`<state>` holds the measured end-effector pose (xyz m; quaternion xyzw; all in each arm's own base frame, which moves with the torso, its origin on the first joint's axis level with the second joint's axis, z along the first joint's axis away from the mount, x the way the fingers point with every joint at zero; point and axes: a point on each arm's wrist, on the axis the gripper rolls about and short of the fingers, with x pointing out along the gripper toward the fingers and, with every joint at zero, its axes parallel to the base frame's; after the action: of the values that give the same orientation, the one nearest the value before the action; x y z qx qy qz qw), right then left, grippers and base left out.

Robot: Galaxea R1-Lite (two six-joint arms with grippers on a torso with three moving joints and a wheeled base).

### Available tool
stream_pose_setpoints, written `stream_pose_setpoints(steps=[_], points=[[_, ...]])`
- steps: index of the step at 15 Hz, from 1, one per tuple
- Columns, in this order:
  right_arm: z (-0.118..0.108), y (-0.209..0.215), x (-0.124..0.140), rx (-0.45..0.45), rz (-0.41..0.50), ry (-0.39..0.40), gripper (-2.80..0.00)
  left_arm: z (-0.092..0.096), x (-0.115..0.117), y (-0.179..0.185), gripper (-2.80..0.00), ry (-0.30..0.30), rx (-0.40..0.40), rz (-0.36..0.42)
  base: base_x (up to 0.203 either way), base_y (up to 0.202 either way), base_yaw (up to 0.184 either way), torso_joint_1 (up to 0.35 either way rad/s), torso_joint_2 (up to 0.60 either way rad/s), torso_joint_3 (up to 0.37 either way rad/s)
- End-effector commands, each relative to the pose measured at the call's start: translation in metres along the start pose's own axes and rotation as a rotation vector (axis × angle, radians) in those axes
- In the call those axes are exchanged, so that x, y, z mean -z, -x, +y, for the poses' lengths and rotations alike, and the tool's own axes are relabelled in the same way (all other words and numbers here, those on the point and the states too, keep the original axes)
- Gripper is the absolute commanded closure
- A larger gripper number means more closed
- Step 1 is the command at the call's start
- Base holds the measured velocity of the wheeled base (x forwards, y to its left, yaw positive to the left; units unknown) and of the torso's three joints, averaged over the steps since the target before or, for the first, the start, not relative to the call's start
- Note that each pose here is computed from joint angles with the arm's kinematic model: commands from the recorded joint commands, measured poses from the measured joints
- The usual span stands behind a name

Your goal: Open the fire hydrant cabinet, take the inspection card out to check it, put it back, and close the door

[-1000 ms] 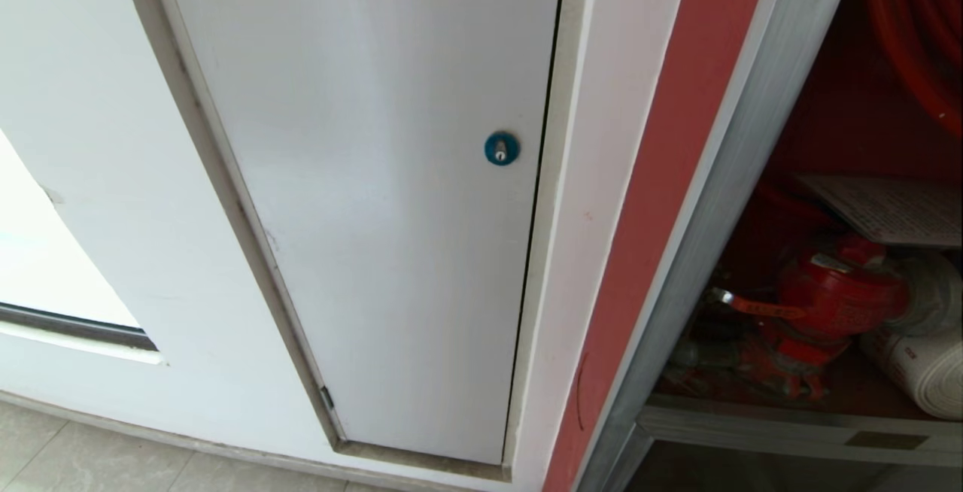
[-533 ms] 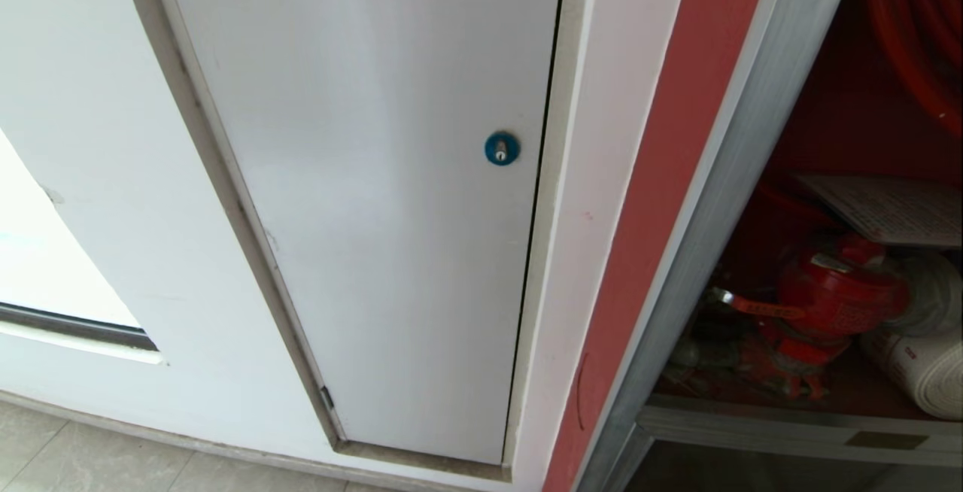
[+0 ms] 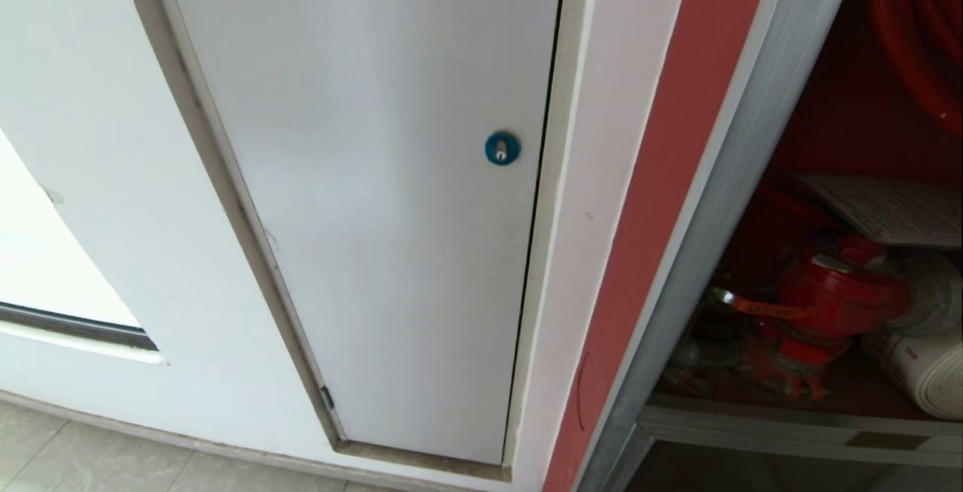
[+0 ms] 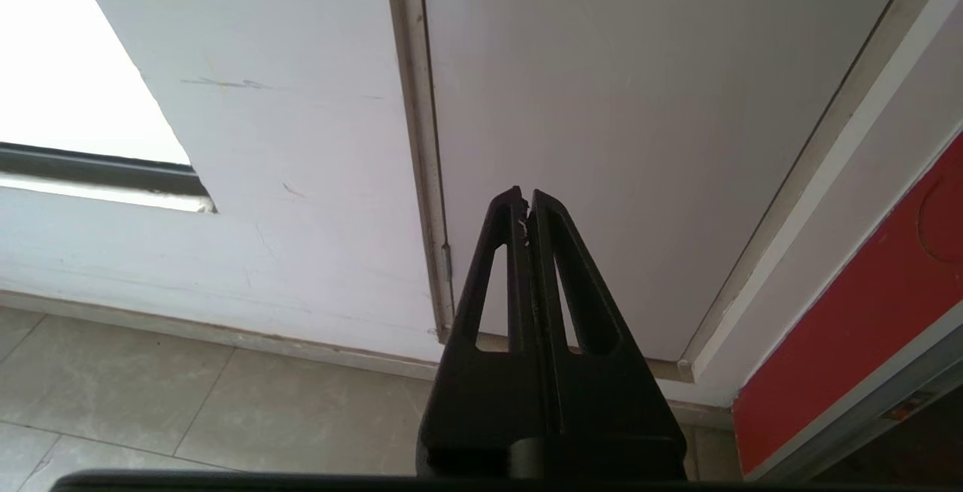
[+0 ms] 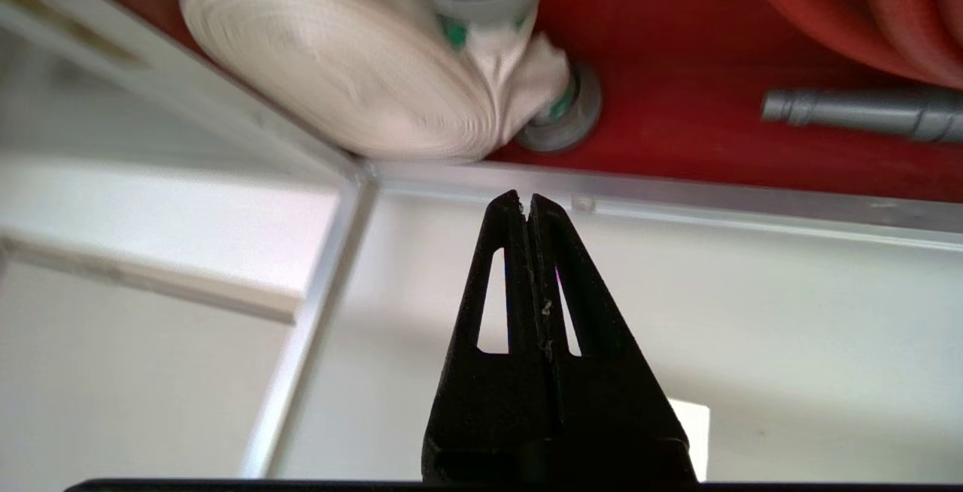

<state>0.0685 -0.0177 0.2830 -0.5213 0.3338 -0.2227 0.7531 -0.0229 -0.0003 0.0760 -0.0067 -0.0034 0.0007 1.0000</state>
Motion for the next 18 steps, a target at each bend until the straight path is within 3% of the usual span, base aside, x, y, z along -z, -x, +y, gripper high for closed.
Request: stream_pose_setpoints(steps=[1,9,16,18], points=[[0.006,-0.017,-0.007,-0.045,0.049,0.084,-2.8,0.0,0.0,0.0,0.0,0.0,0.0,0.001,0.0,0.0,0.0,0.0,0.0,0.0],[0.004,-0.028,-0.017,0.028,-0.02,0.163,-2.8,0.0,0.0,0.0,0.0,0.0,0.0,0.001,0.0,0.0,0.0,0.0,0.0,0.0],[0.006,-0.06,-0.02,0.094,0.094,0.202,-2.8,0.0,0.0,0.0,0.0,0.0,0.0,0.001,0.0,0.0,0.0,0.0,0.0,0.0],[0.013,-0.078,-0.026,0.079,0.07,0.198,-2.8,0.0,0.0,0.0,0.0,0.0,0.0,0.001,0.0,0.0,0.0,0.0,0.0,0.0]])
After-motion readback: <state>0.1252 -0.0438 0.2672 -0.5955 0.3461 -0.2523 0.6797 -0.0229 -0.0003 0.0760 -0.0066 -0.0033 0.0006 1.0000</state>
